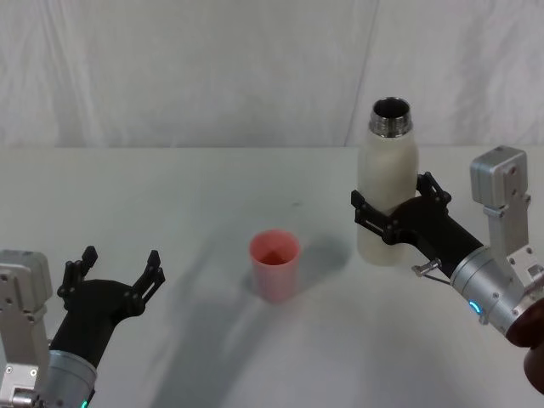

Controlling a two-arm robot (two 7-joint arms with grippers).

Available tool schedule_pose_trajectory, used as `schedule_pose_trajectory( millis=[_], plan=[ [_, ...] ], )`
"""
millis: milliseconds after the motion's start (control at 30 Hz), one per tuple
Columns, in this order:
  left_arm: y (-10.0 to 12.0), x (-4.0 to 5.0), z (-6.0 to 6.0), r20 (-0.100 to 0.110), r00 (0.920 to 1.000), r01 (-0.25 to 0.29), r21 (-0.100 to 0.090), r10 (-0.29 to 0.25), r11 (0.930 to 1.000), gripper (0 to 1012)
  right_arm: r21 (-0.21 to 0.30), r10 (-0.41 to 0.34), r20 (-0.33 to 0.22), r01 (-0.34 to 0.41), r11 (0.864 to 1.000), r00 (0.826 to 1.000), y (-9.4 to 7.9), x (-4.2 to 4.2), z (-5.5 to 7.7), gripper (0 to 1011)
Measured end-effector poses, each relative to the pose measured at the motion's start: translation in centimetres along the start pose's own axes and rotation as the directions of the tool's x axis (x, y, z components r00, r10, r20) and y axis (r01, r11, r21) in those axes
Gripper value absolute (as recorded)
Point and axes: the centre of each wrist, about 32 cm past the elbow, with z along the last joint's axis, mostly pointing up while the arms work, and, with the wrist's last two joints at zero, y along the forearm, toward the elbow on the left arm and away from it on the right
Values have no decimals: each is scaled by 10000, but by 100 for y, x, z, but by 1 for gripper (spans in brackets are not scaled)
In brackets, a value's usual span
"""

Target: Grasp the thermos with one hand and pour water into the cup lid.

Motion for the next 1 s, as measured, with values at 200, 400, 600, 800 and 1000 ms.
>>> schedule_pose_trajectory(
  millis=[200, 400, 600, 800, 1000],
  plan=[
    [0, 0, 0, 0, 10000, 0, 0, 0, 10000, 1001, -75, -100, -612, 95, 9999, 9981, -12, -9, -87, 950],
    [0, 0, 0, 1, 10000, 0, 0, 0, 10000, 1001, -116, -166, -830, 157, 9998, 9964, -16, -15, -151, 950],
    [0, 0, 0, 0, 10000, 0, 0, 0, 10000, 1001, 6, -245, -1023, 247, 9997, 9944, 2, -6, -228, 950],
    [0, 0, 0, 0, 10000, 0, 0, 0, 10000, 1001, 88, -308, -1105, 320, 9995, 9934, 31, -5, -288, 950],
    [0, 0, 0, 0, 10000, 0, 0, 0, 10000, 1001, 96, -306, -1090, 318, 9994, 9936, 63, -11, -325, 950]
  ],
)
